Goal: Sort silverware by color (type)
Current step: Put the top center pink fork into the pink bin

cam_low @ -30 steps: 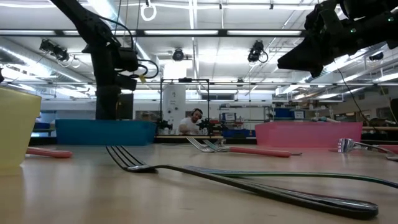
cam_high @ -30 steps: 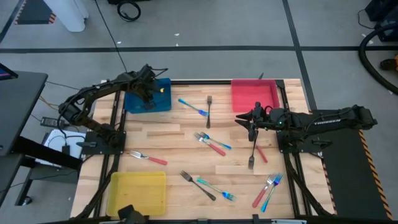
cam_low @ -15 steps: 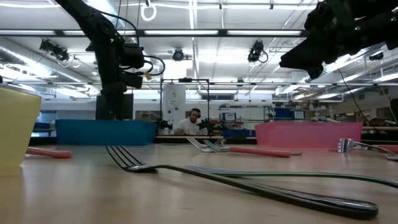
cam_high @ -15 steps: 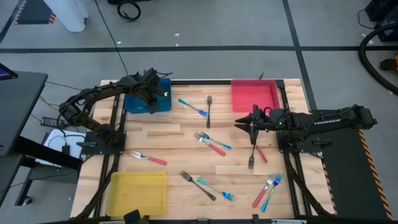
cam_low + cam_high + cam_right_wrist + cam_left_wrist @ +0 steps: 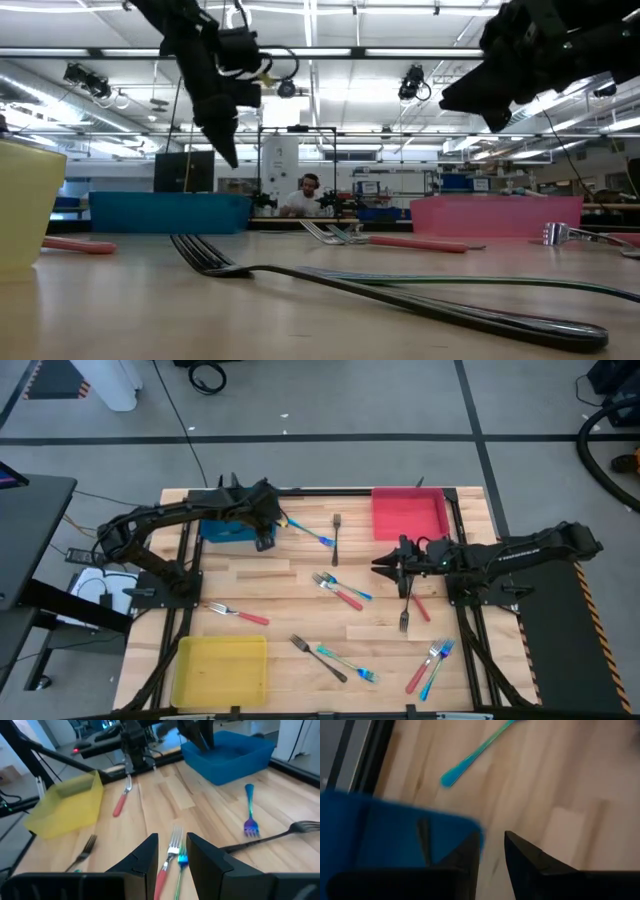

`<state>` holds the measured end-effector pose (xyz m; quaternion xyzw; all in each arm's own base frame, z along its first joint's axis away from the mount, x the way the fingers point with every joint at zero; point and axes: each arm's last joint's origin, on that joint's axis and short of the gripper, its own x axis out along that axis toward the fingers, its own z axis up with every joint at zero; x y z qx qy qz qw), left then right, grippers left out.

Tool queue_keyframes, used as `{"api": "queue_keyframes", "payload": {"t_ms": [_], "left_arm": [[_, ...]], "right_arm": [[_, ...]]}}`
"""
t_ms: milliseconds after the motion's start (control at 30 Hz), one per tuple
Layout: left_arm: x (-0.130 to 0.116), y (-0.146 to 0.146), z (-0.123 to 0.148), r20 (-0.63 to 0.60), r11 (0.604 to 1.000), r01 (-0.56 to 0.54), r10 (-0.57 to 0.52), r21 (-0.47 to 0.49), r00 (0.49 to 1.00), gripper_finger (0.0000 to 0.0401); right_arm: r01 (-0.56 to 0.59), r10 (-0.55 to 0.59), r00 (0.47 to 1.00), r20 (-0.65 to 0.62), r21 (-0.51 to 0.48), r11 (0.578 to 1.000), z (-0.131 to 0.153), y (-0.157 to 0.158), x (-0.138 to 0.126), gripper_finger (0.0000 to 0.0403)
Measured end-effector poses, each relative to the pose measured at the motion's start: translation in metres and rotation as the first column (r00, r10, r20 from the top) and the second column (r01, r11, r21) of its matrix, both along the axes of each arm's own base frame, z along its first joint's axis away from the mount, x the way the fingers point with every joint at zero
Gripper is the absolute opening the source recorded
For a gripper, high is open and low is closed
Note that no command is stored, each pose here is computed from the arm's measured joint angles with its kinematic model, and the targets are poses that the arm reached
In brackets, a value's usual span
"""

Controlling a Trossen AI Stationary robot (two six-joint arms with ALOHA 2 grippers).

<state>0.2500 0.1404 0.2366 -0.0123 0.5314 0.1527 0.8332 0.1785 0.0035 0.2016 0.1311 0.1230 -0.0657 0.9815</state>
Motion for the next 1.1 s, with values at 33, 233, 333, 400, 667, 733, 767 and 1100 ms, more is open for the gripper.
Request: {"api": "queue_keyframes", "payload": {"t_ms": [33,233,333,400,667,733,767,1100], "left_arm": [[0.004,-0.005,0.002,0.005,1.000,0.021,-0.021,0.002,1.000,0.0091],[0.023,-0.041,0.004,0.033,0.987,0.159,-0.160,0.016,0.987,0.0091],[0.030,-0.056,0.006,0.055,0.977,0.213,-0.214,0.028,0.975,0.0091],[0.034,-0.063,0.007,0.072,0.970,0.239,-0.241,0.038,0.968,0.0091],[0.038,-0.074,0.007,0.084,0.960,0.278,-0.281,0.047,0.956,0.0091],[0.037,-0.072,0.008,0.086,0.962,0.270,-0.274,0.048,0.958,0.0091],[0.037,-0.071,0.008,0.087,0.963,0.266,-0.270,0.048,0.959,0.0091],[0.032,-0.052,0.008,0.089,0.978,0.202,-0.205,0.049,0.975,0.0091]], "right_arm": [[-0.002,0.002,1.000,-0.006,-0.001,1.000,-0.002,0.000,0.003,0.0109],[-0.004,0.004,1.000,-0.027,-0.017,1.000,-0.006,0.001,0.024,0.0109],[0.001,-0.002,0.999,-0.045,-0.021,1.000,-0.002,0.002,0.039,0.0109],[-0.004,0.002,0.998,-0.066,-0.021,1.000,-0.002,0.003,0.051,0.0109],[-0.050,0.058,0.972,-0.226,0.042,0.998,-0.017,0.017,0.096,0.0109],[-0.054,0.063,0.963,-0.263,0.041,0.998,-0.020,0.020,0.106,0.0109],[-0.053,0.062,0.958,-0.279,0.040,0.998,-0.022,0.020,0.111,0.0109],[-0.034,0.118,0.883,-0.454,0.190,0.981,-0.040,0.013,0.148,0.0109]]}}
